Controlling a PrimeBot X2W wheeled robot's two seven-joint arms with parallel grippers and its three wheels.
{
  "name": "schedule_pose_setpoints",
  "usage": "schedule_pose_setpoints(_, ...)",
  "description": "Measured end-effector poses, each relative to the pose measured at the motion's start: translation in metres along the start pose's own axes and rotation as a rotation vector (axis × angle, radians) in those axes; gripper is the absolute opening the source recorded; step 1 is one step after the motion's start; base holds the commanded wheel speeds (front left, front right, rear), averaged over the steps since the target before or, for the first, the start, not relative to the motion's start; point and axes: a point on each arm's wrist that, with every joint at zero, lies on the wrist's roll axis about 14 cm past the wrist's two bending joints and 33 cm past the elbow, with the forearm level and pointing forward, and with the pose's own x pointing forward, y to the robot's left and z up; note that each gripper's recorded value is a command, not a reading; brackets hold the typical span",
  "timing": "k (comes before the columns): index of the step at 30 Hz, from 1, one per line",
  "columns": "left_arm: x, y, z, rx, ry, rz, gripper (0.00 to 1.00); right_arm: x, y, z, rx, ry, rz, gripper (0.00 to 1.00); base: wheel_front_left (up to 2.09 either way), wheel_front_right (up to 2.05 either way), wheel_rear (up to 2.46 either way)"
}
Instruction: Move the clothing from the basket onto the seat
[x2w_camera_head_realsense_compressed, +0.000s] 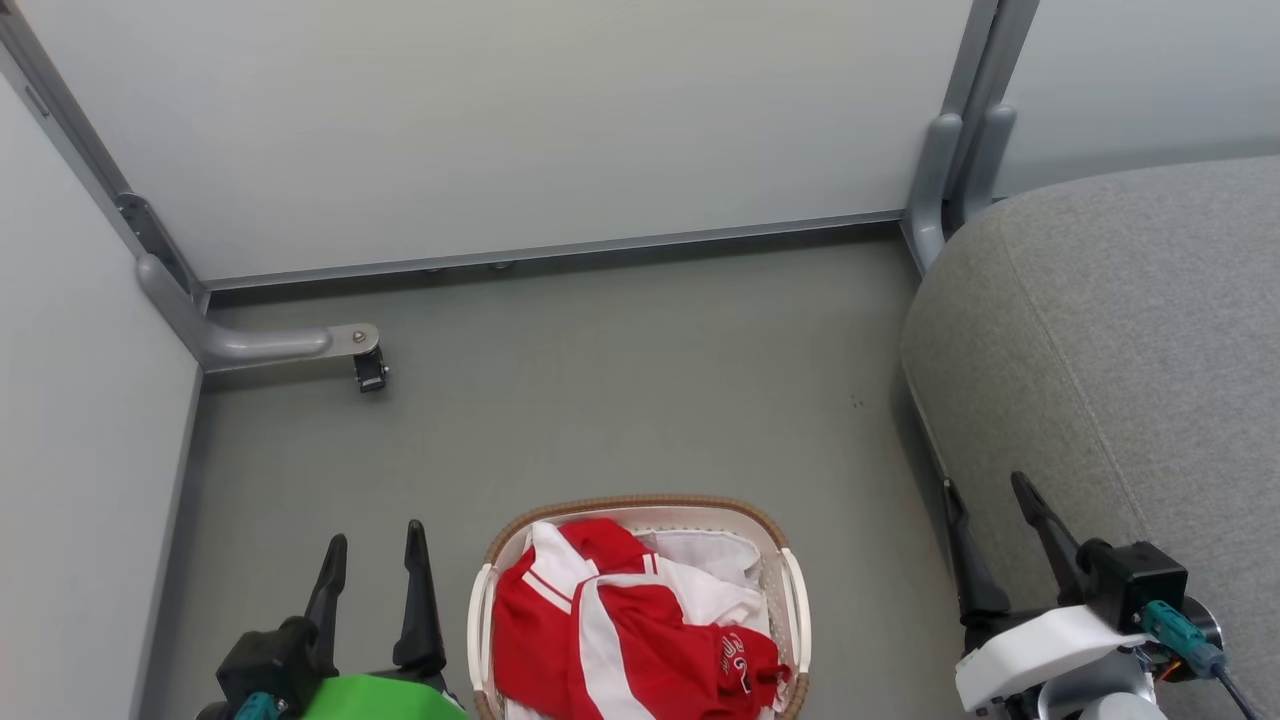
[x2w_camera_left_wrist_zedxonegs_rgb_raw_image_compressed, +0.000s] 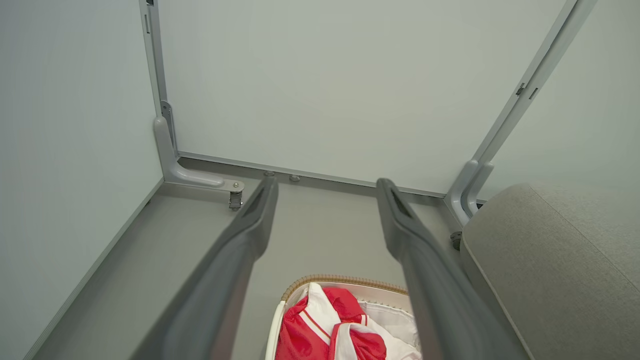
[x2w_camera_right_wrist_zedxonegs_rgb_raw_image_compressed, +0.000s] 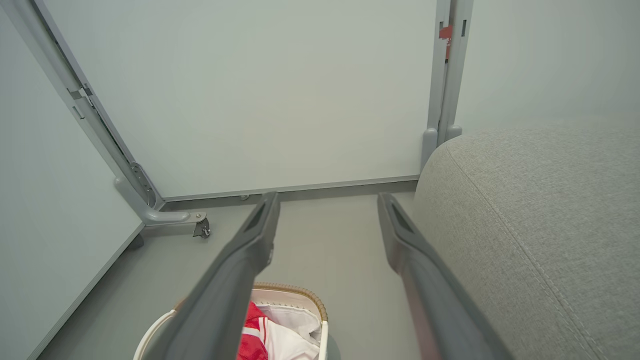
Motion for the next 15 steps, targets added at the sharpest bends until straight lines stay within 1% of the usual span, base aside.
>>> schedule_pose_setpoints(12, -0.0025, -0.0033, -0.0042, 0.065, 0.001, -0.015, 1.00, 0.0006, 0.0067, 0.0000, -0.079, -0.008, 0.033, 1.00, 0.00, 0.00, 0.00)
schedule_pose_setpoints(15, -0.0027, -0.0033, -0.0044, 0.066, -0.001, -0.015, 1.00, 0.0006, 0.0074, -0.0005, -0.084, -0.006, 0.036, 1.00, 0.00, 0.00, 0.00)
